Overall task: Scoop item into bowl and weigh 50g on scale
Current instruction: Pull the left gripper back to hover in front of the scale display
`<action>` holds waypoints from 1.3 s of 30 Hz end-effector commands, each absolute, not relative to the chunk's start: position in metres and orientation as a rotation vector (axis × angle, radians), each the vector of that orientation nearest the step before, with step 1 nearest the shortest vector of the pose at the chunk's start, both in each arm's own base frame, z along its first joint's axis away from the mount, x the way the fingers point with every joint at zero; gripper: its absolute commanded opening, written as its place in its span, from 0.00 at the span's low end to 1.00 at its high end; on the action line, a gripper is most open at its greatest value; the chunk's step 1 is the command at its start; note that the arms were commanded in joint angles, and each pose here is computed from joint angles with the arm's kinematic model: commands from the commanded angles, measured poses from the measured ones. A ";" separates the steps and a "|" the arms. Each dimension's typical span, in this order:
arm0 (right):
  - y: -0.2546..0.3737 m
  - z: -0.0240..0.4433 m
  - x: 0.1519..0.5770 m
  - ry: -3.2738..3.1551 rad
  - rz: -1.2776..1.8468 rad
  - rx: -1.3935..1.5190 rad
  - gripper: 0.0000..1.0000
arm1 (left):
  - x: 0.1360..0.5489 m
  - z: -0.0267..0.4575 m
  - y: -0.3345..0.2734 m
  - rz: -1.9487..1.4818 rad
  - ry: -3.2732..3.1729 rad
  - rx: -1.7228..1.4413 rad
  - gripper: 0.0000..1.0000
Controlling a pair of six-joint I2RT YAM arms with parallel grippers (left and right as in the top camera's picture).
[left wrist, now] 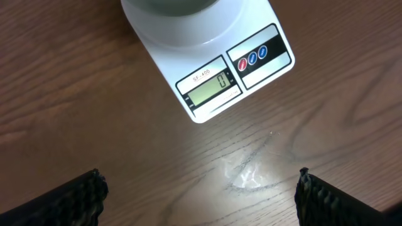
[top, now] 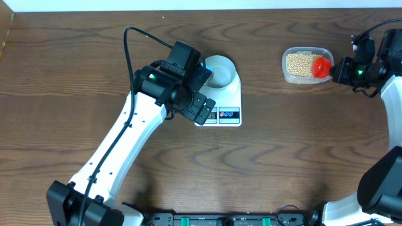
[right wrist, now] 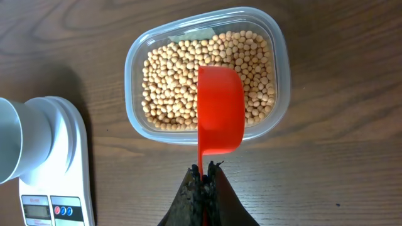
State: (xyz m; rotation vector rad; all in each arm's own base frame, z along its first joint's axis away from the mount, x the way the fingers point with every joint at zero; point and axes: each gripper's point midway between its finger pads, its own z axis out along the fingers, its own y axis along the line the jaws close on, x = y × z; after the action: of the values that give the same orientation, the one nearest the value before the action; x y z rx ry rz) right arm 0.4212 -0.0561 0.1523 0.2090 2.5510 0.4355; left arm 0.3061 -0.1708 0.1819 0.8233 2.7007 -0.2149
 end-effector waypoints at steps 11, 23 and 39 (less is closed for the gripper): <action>-0.057 0.152 0.423 2.552 0.429 0.195 0.01 | 0.305 0.177 -0.167 -0.184 2.708 0.851 0.98; -0.057 0.152 0.424 2.551 0.428 0.194 0.01 | 0.300 0.187 -0.166 -0.201 2.678 0.846 0.98; -0.057 0.152 0.422 2.557 0.432 0.196 0.01 | 0.288 0.176 -0.154 -0.263 2.484 0.668 0.98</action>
State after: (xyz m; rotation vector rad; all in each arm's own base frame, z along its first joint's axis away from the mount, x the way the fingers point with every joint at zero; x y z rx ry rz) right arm 0.4207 -0.0560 0.1520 0.2095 2.5531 0.4357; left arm 0.2894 -0.1586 0.1924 0.6895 2.4508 -0.2735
